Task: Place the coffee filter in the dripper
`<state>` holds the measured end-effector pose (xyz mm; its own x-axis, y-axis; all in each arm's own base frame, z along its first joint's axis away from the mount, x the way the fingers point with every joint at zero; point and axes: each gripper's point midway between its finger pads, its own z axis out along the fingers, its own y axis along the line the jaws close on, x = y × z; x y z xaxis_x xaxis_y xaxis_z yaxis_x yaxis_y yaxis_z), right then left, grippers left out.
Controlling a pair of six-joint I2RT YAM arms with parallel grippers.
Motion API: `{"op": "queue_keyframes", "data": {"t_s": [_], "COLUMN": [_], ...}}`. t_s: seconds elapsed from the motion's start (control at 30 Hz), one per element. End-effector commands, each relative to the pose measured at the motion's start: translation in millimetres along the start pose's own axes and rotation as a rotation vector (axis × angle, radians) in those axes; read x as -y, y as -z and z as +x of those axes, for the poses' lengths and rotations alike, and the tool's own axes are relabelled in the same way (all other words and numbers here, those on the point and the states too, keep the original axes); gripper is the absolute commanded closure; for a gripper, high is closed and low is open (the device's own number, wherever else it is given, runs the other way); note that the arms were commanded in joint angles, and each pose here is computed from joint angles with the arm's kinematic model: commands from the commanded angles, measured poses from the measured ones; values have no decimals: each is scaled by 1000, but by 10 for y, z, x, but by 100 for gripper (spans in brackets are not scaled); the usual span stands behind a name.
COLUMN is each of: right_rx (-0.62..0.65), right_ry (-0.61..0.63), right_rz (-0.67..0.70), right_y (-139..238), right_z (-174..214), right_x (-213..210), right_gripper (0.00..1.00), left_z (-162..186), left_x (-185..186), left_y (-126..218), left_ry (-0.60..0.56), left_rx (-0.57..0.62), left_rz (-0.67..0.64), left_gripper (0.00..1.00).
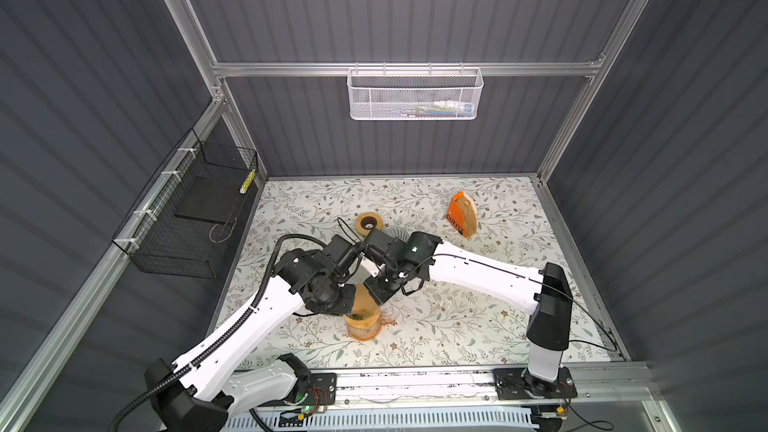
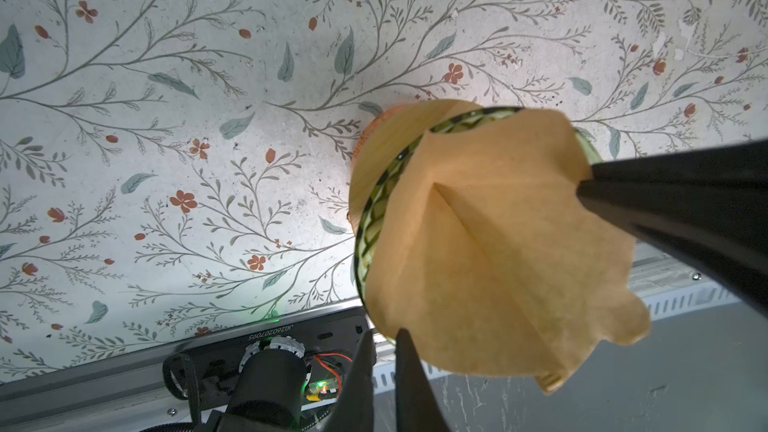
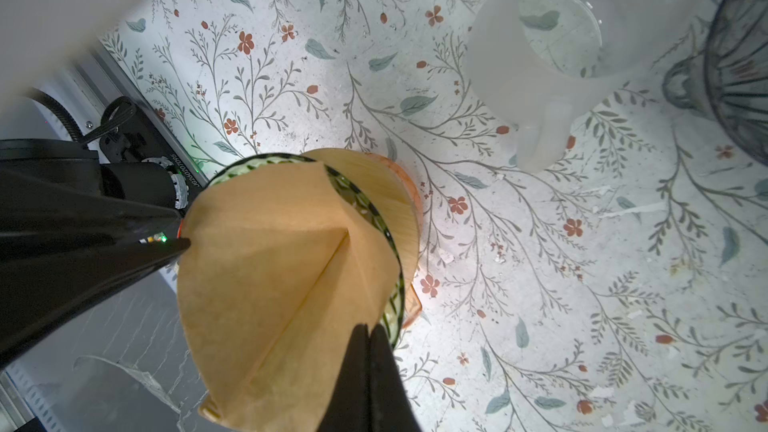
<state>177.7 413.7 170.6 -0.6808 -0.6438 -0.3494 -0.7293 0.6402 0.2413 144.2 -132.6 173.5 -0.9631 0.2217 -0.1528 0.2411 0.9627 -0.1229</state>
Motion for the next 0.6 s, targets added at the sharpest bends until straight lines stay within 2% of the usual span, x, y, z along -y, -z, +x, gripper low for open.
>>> {"op": "queue_keyframes", "data": {"t_s": [0.0, 0.57], "right_rx": [-30, -43], "right_ry": [7, 9], "right_rz": [27, 35], "right_y": [-94, -147], "right_z": [71, 101], "right_x": [23, 35], "right_gripper": [95, 95], "left_z": [25, 6], "left_x": [-10, -8], "left_y": [-9, 11], "left_ry": [-10, -9], "left_rx": [0, 11], "left_rz": [-6, -6], "left_gripper": [87, 87]}}
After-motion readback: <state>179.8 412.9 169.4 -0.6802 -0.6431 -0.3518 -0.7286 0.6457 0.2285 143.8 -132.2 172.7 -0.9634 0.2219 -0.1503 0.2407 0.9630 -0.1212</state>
